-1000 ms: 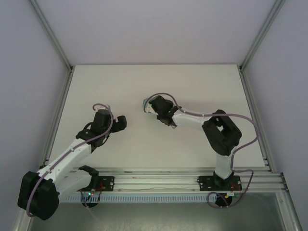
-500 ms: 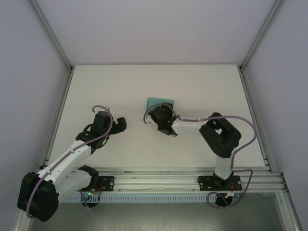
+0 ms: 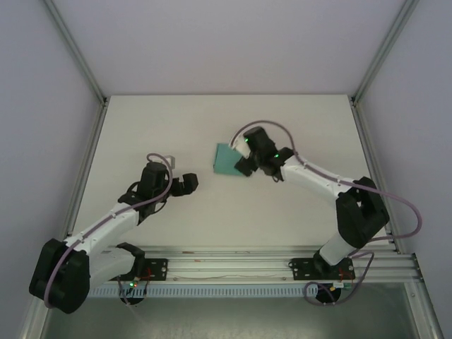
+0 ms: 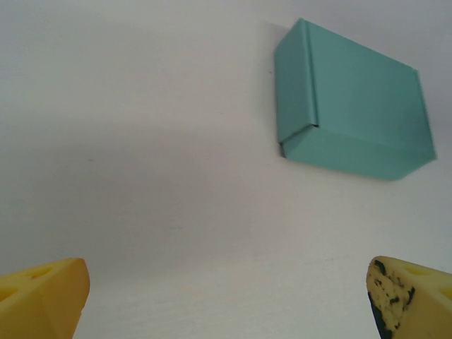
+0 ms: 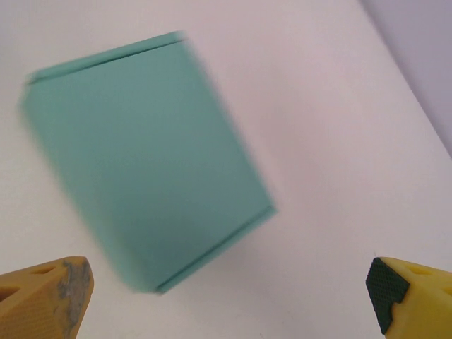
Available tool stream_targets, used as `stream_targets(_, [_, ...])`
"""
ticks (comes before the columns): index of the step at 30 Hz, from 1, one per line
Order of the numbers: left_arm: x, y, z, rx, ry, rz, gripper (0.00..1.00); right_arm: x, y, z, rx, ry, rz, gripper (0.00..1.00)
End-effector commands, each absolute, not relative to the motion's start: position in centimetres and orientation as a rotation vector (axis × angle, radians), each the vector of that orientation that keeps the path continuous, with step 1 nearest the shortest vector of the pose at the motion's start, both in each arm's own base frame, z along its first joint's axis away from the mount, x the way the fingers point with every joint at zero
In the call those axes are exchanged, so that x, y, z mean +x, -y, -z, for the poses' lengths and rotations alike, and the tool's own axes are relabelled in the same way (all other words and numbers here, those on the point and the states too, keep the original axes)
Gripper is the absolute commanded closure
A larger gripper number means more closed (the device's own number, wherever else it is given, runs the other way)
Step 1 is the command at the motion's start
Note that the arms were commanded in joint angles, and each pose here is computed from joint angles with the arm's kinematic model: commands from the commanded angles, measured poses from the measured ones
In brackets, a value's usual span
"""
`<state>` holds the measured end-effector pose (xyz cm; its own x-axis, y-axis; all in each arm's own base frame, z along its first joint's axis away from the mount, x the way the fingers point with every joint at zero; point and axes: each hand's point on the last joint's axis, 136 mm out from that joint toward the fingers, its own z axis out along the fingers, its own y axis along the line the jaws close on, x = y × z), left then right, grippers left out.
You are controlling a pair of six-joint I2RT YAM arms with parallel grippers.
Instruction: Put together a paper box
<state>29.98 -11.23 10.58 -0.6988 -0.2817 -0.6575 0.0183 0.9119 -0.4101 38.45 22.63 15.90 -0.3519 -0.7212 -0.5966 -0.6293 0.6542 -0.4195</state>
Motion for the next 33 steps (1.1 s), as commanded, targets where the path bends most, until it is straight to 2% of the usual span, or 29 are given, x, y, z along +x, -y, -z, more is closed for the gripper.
stream_targets(1, [33.0,7.4,-14.7,-0.307,-2.138,0.263,0.00,41.5,-19.1,-19.2,-0.541,-2.145,0.026,0.00])
stream_targets(4, [34.1,2.9,-16.6,-0.386,-2.063,0.005,0.00,43.3,-12.7,-20.1,-0.120,-2.149,0.011,0.00])
stream_targets(7, [34.8,-0.9,-17.4,-0.437,-2.006,-0.158,0.00,42.9,-7.5,-18.4,0.160,-2.183,-0.050,0.00])
stream_targets(11, [34.5,-6.9,-16.3,-0.601,-1.908,-0.301,0.00,41.0,-2.2,-15.8,0.327,-2.130,0.040,0.00])
stream_targets(14, [34.2,-8.9,-15.0,-0.611,-1.856,-0.286,0.00,39.4,1.0,-14.2,0.370,-2.064,0.156,0.00])
stream_targets(20, [34.1,-8.7,-13.1,-0.535,-1.735,-0.271,0.00,38.2,4.8,-12.4,0.471,-1.868,0.207,0.00])
stream_targets(28, [38.0,-5.6,-10.9,-0.306,-1.782,-0.174,0.00,38.6,4.9,-9.8,0.450,-1.885,0.124,0.00])
stream_targets(33, [38.3,-4.9,-10.6,-0.266,-1.827,-0.164,0.00,38.6,5.1,-10.0,0.445,-1.850,0.120,0.00])
